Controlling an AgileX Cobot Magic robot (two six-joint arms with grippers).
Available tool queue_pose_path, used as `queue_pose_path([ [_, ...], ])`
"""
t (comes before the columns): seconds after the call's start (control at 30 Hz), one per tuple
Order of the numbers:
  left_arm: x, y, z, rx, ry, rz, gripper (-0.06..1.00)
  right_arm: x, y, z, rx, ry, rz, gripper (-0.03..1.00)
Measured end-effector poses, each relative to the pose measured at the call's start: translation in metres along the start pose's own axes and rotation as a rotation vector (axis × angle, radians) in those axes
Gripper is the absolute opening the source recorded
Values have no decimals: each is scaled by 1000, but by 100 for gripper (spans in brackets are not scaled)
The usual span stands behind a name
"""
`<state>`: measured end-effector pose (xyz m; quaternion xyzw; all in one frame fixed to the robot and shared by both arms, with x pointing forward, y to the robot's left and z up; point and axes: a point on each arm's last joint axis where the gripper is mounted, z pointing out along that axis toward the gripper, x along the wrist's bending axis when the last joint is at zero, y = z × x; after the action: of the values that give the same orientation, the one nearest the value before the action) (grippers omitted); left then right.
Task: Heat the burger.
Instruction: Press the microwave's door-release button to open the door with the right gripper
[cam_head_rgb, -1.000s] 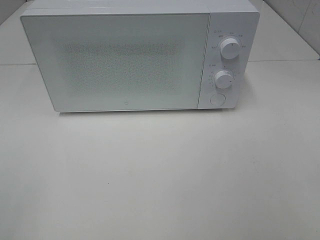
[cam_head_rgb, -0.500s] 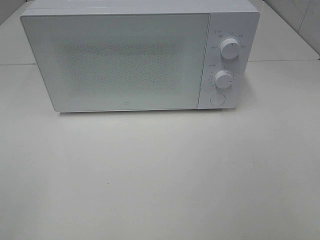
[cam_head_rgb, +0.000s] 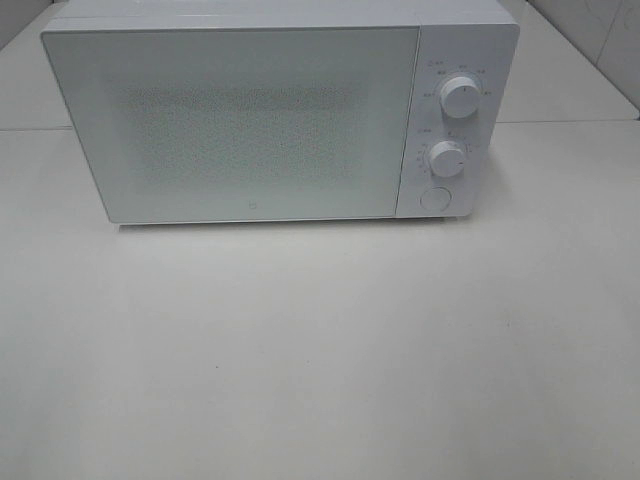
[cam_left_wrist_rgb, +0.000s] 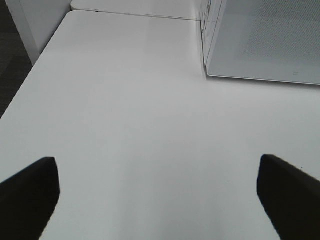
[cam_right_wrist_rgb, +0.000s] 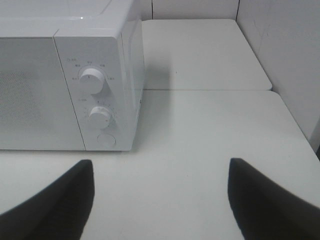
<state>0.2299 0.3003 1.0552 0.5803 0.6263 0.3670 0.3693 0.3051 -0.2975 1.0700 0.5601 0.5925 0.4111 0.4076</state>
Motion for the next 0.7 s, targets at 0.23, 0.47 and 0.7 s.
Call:
queue_pose_path([
  [0.23, 0, 0, 0, 0, 0, 0, 99, 5, -6, 45, -16, 25, 30, 72],
  [0.47, 0, 0, 0, 0, 0, 0, 99, 9, -18, 80, -44, 59, 223, 55],
  [0.7, 0, 0, 0, 0, 0, 0, 99, 11, -21, 98, -34, 78, 487, 22],
])
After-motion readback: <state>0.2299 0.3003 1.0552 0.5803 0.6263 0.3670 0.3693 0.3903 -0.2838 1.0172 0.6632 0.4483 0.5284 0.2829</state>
